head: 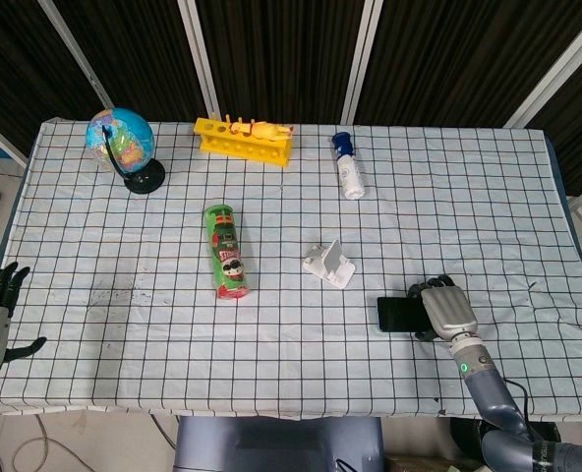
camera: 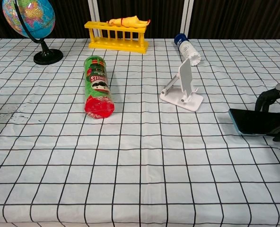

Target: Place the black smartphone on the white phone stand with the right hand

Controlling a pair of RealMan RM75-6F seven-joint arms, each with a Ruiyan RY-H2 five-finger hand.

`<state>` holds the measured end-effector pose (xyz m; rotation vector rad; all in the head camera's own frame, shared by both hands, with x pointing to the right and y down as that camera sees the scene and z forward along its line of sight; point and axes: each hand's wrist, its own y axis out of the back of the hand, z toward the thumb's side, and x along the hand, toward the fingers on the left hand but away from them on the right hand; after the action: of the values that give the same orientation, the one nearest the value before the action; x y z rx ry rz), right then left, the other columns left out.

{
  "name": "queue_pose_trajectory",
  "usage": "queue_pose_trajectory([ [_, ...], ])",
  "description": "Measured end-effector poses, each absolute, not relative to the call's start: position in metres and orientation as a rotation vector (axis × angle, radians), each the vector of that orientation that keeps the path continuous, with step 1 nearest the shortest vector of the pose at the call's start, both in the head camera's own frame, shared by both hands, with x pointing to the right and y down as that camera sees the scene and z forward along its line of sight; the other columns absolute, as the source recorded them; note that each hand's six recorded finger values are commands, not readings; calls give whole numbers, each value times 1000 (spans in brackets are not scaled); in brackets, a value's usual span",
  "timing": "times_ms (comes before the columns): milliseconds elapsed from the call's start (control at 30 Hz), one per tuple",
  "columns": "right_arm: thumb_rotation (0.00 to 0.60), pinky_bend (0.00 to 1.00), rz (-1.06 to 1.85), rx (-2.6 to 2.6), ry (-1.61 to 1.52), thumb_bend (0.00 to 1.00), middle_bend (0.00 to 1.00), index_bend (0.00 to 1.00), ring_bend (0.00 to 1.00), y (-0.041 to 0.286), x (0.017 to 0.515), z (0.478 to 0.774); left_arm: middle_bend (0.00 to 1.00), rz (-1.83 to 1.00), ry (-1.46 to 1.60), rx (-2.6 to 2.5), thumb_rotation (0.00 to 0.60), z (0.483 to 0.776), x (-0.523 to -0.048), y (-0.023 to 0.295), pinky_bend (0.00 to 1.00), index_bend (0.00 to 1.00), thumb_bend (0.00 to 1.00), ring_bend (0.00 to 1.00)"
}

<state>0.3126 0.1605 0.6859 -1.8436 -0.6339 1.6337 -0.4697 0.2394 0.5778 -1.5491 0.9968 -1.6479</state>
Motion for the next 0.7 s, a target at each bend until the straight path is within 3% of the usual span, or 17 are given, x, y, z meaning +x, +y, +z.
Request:
queue_pose_trajectory([
  [700, 600, 154, 1439, -2285, -1617, 360, 763, 686, 240, 114, 290, 650, 0, -1653, 1001, -1550, 600, 578, -470, 240, 0, 0, 0, 0],
])
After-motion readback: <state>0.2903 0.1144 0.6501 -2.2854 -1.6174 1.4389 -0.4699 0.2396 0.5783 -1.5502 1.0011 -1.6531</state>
